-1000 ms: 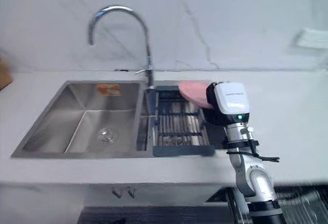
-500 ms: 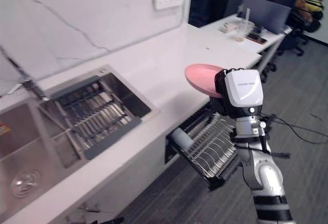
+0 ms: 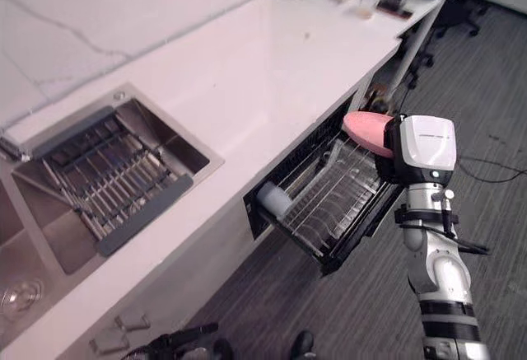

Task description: Walk over to the sink, pick up the cup, carry it to the dishwasher, place the cup inside the dishwasher, then close the dishwasher door

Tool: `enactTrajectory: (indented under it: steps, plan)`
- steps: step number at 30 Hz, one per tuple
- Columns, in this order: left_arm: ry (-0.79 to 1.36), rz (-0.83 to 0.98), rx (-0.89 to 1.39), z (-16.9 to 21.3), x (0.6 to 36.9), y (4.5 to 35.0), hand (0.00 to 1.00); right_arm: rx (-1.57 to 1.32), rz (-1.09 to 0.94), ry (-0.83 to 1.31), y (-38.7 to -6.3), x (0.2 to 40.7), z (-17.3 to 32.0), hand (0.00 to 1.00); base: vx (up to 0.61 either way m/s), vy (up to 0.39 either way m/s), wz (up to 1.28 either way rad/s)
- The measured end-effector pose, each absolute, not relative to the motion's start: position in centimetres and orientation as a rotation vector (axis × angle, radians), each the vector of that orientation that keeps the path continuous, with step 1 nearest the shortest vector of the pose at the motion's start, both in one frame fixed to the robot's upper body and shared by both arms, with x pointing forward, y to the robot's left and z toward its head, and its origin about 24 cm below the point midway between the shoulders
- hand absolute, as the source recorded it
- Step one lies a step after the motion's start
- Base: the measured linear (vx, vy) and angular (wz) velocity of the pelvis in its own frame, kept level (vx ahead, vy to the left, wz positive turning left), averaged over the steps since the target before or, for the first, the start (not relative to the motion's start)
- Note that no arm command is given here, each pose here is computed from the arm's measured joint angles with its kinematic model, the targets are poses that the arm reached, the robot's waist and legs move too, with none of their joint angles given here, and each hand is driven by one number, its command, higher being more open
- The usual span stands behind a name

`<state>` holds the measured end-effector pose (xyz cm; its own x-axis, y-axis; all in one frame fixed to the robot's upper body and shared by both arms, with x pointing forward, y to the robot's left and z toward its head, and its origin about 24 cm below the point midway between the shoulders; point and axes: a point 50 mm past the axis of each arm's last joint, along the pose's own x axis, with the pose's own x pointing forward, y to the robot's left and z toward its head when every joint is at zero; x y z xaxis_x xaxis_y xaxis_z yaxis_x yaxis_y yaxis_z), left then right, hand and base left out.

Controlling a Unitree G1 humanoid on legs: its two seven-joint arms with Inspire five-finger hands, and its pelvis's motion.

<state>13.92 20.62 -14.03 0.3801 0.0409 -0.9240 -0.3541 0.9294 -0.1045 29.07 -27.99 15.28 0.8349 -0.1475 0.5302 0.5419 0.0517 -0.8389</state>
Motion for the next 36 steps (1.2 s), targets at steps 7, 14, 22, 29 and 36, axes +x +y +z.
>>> enactTrajectory:
  steps: [7, 14, 22, 29, 36]
  plan:
    - [0.972, 0.233, -0.359, -11.5, 19.6, 20.2, 1.0, -1.38, -0.594, -0.314, -28.6, 33.3, 18.7, 0.0, -0.12, 0.114, 0.14]
    - [0.872, 0.189, -0.337, -9.4, 23.2, 20.0, 1.0, -1.311, -0.581, -0.22, -28.8, 35.8, 19.3, 0.0, -0.02, 0.134, 0.2]
    - [0.828, 0.166, -0.337, -8.5, 24.8, 19.6, 1.0, -1.314, -0.578, -0.114, -29.0, 37.2, 18.9, 1.0, 0.0, 0.095, 0.13]
    - [0.808, 0.168, -0.349, -8.4, 25.0, 19.6, 1.0, -1.234, -0.715, -0.08, -30.4, 36.9, 19.8, 1.0, 0.01, 0.03, -0.03]
    - [0.796, 0.154, -0.355, -8.3, 24.8, 19.6, 1.0, -1.038, -0.785, -0.099, -32.2, 36.0, 20.8, 1.0, 0.01, 0.026, -0.03]
